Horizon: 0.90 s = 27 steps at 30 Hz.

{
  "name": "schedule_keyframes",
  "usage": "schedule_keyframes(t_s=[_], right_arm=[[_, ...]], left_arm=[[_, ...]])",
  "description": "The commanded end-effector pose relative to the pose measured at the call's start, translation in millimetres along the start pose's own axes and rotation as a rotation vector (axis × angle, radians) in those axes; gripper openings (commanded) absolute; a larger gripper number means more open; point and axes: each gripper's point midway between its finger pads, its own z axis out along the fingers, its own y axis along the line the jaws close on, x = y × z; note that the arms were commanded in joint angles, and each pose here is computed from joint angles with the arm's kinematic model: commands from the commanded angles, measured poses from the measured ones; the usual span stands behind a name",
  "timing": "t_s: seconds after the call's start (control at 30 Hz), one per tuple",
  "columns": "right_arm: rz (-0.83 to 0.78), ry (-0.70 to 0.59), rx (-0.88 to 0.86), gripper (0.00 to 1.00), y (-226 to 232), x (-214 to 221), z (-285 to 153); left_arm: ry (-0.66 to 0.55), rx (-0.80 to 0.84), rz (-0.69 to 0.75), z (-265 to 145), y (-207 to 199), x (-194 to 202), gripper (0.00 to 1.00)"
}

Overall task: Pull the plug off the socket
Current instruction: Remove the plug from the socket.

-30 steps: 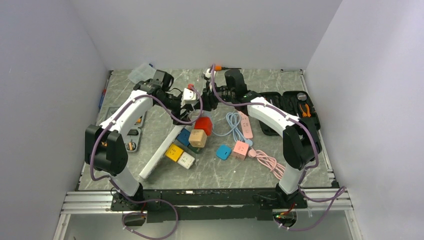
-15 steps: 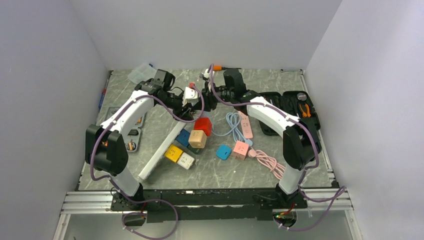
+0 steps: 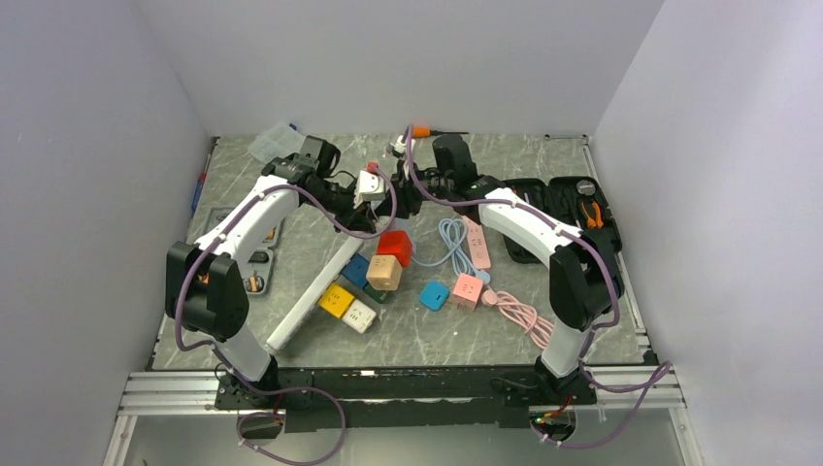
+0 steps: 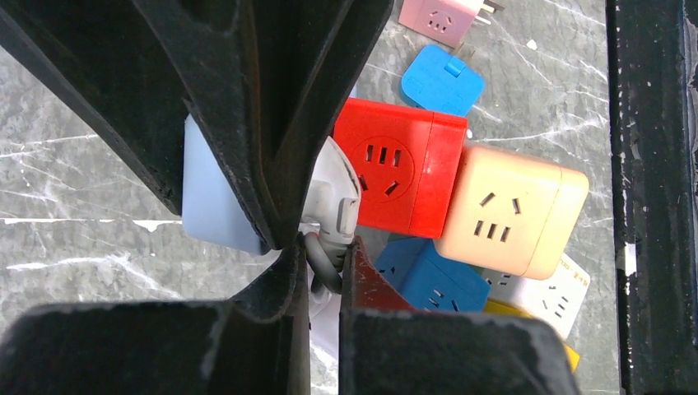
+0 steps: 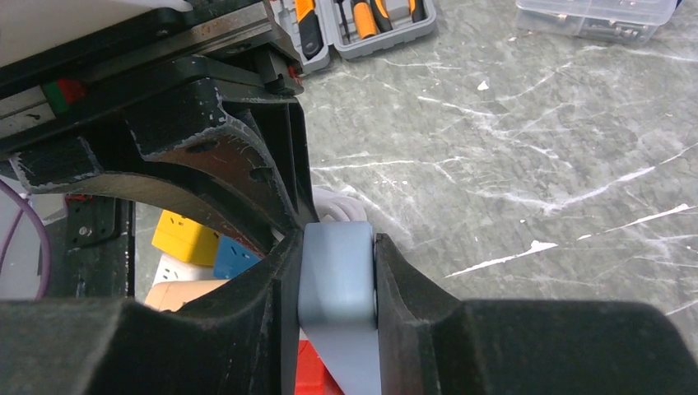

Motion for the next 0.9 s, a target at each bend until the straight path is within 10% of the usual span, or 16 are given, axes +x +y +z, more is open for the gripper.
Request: schedule_keyframes(t_s=[0.0,0.87], right_arm=[[-0.162,-0.220,0.011,0.00,17.6,-92.4,-33.0],[-0.146,-0.100,0.319,0.00,-78.8,-48.7,-27.8]], left_arm=[[-0.069,0.082,0.059,0.6,-17.7,-23.1,0.00],[-0.059,0.278,0.176,-0.7,-79.1,-36.3,0.00]])
